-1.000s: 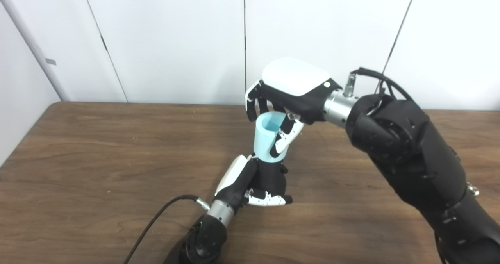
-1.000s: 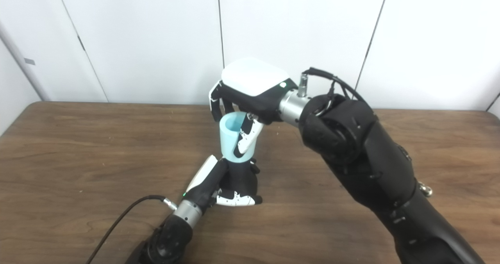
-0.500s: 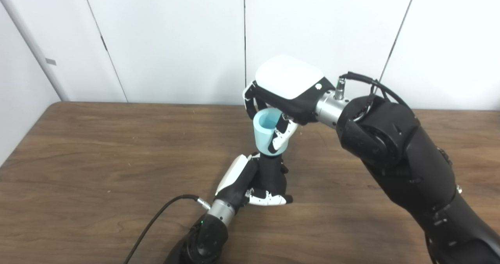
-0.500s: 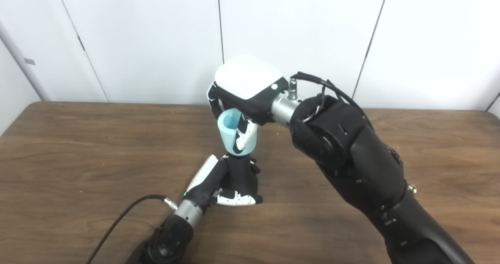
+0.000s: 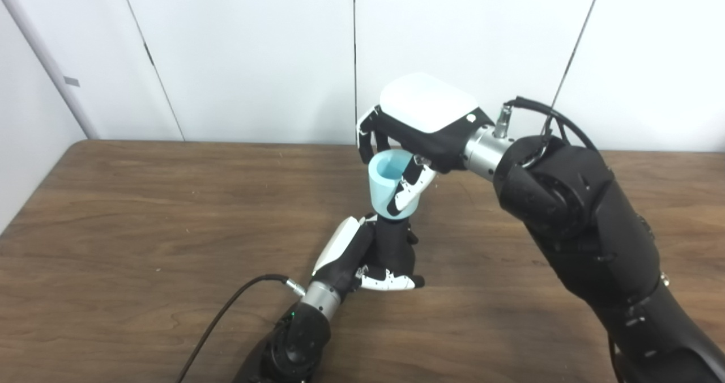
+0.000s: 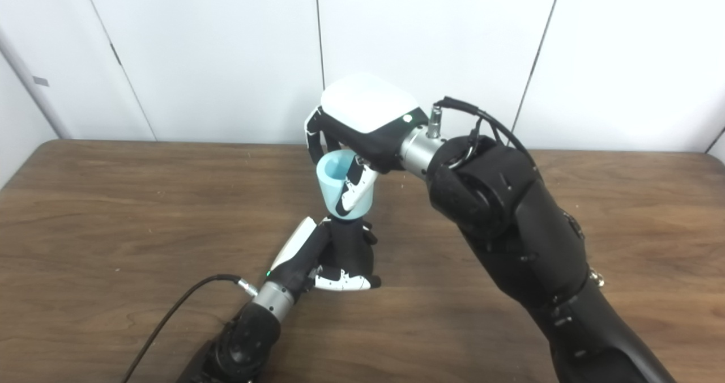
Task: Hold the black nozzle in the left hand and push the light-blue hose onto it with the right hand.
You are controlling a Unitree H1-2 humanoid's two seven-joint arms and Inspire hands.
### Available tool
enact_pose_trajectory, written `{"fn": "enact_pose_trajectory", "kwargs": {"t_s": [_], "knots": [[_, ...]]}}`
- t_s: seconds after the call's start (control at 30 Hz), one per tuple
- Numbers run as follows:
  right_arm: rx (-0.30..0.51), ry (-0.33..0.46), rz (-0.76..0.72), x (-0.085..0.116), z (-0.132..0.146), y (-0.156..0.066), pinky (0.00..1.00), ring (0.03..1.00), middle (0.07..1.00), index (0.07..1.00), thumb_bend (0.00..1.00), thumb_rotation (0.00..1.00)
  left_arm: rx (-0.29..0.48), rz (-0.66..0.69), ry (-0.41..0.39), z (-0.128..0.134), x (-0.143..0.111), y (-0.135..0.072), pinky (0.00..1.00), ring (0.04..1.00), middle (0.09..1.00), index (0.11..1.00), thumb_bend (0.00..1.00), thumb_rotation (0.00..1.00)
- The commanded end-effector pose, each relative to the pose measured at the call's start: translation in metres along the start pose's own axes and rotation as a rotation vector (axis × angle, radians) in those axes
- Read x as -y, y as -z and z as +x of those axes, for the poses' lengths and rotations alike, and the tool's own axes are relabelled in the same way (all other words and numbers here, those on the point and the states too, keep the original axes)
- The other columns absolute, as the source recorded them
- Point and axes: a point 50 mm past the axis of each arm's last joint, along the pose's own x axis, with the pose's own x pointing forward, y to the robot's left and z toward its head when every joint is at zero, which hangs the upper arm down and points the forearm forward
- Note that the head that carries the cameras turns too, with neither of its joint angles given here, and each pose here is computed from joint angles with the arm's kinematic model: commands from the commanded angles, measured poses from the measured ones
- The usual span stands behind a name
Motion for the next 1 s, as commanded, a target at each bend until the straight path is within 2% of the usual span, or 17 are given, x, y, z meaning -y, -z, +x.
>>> {"fn": "enact_pose_trajectory", "kwargs": {"t_s": [0.0, 0.23, 0.6, 0.73, 0.97], "knots": [[0.033, -0.012, 0.026, 0.010, -0.002, -0.002, 0.18, 0.275, 0.419, 0.521, 0.52, 0.00, -0.120, -0.024, 0.128, -0.012, 0.023, 0.021, 1.00, 0.936, 0.773, 0.485, 0.52, 0.08], [0.029, -0.080, 0.124, 0.012, -0.002, 0.005, 0.22, 0.303, 0.429, 0.521, 0.52, 0.00, -0.117, -0.017, 0.132, -0.012, 0.023, 0.021, 1.00, 0.936, 0.773, 0.485, 0.52, 0.08], [0.003, -0.121, 0.127, 0.011, 0.001, 0.009, 0.30, 0.383, 0.490, 0.530, 0.51, 0.00, -0.115, -0.011, 0.138, -0.012, 0.023, 0.020, 1.00, 0.936, 0.774, 0.485, 0.52, 0.08], [-0.011, -0.121, 0.093, 0.008, 0.002, 0.009, 0.30, 0.376, 0.491, 0.530, 0.51, 0.00, -0.115, -0.009, 0.139, -0.012, 0.022, 0.020, 1.00, 0.936, 0.774, 0.485, 0.52, 0.08], [-0.027, -0.091, -0.004, 0.005, 0.003, 0.007, 0.24, 0.354, 0.463, 0.541, 0.51, 0.00, -0.115, -0.009, 0.141, -0.012, 0.022, 0.020, 1.00, 0.936, 0.774, 0.485, 0.52, 0.08]]}}
